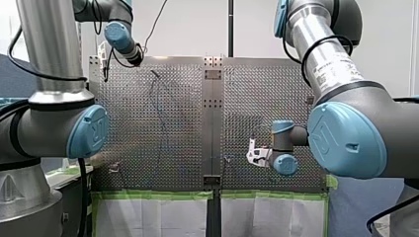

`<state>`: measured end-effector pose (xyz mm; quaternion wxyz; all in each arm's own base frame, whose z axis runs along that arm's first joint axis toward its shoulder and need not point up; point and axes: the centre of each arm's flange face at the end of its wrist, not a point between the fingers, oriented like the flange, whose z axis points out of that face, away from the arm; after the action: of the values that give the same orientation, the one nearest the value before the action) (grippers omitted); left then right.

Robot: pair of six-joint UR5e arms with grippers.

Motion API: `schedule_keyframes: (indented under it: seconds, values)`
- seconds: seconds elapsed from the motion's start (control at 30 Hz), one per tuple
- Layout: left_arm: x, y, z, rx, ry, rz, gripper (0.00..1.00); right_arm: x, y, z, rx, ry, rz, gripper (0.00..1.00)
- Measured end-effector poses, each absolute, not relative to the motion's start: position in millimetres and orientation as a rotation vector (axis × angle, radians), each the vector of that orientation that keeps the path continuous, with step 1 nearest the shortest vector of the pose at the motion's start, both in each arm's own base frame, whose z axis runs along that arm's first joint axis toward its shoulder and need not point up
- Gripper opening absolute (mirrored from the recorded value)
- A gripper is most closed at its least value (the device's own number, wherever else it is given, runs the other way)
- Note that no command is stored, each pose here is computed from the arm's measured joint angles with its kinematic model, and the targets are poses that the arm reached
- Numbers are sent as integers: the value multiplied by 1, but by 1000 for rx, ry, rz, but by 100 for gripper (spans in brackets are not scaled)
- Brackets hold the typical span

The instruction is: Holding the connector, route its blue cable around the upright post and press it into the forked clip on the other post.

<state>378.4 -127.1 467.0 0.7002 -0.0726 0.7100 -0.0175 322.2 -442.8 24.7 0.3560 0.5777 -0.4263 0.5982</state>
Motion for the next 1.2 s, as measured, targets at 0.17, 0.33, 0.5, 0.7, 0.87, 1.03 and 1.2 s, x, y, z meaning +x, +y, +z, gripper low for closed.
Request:
schedule_keyframes:
  seconds: [0.17, 0.33, 0.5, 0.7, 0.87, 1.03, 1.2]
  values:
    - [382, -133, 475, -130, 1609, -76, 99, 322, -443, 25, 1492, -1102, 1545, 0]
    - [381, -134, 492, -113, 1611, -79, 99, 323, -442, 25, 1493, -1102, 1546, 0]
    - [379, -137, 508, -99, 1615, -78, 99, 323, -442, 25, 1493, -1103, 1547, 0]
    - [377, -142, 510, -80, 1657, -70, 99, 323, -442, 25, 1491, -1102, 1549, 0]
    - [374, -144, 504, -72, 1708, -67, 99, 323, -442, 25, 1492, -1102, 1550, 0]
    - [368, -145, 500, -72, 1757, -65, 99, 324, -442, 25, 1493, -1102, 1549, 0]
    - [363, -144, 497, -74, 1799, -64, 99, 324, -442, 25, 1493, -1102, 1550, 0]
